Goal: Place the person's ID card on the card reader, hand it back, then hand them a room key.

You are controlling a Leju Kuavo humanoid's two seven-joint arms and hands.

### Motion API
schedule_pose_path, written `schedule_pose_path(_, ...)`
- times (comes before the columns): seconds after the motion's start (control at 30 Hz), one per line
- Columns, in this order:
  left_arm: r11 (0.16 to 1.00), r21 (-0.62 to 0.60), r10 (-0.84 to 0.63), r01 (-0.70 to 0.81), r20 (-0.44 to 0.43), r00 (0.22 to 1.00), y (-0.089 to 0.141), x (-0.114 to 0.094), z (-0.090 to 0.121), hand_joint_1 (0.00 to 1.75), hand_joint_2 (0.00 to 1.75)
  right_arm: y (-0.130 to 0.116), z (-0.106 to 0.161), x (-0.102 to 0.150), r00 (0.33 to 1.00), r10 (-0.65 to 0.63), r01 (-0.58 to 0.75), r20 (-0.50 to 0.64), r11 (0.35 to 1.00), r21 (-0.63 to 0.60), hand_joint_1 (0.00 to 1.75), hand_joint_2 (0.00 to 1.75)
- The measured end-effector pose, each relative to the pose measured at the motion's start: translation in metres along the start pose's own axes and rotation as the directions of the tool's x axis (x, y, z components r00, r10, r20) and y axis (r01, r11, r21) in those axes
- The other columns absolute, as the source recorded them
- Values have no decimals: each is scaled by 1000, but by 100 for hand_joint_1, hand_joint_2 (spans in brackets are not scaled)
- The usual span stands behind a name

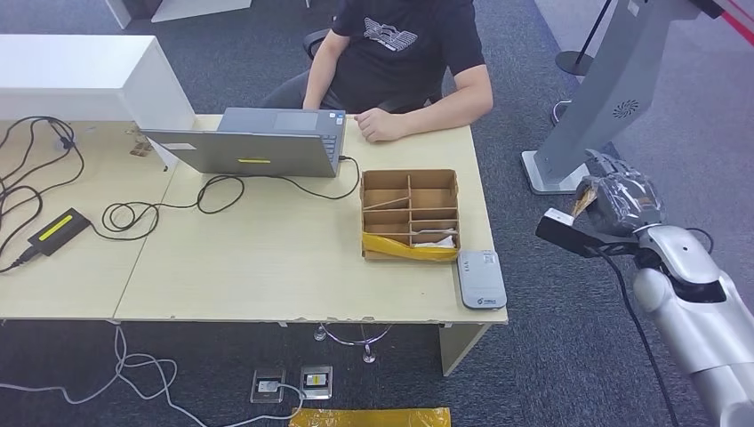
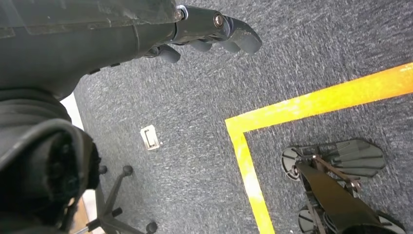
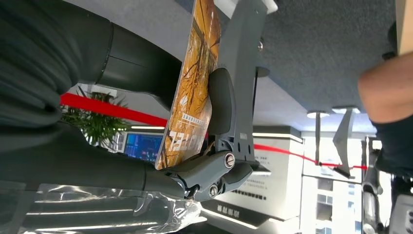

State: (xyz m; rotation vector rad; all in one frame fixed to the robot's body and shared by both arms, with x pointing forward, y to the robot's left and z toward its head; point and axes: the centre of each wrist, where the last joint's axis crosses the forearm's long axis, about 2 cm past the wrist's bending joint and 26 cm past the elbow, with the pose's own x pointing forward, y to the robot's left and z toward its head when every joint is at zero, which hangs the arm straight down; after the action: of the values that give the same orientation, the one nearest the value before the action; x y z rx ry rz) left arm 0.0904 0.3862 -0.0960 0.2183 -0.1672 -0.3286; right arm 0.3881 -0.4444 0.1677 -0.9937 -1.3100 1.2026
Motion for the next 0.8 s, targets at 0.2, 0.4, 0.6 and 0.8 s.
schedule_pose_path(0.2,1000,7,-1,1,0,1000,1,0,0,0,0,17,11,3,1000,-10,9,15,999,41,175,175)
schedule_pose_path(0.4,1000,21,7,-7,1,1000,0,1,0,0,0,20,7,13,997,-34,32,72,999,28,175,175)
schedule_pose_path(0.6,1000,19,14,-14,-2,1000,-1,1,0,0,0,24,-2,28,991,-61,59,122,998,22,175,175)
schedule_pose_path(0.8,1000,21,19,-19,-3,1000,-4,2,0,0,0,35,-11,47,983,-82,78,164,996,32,175,175)
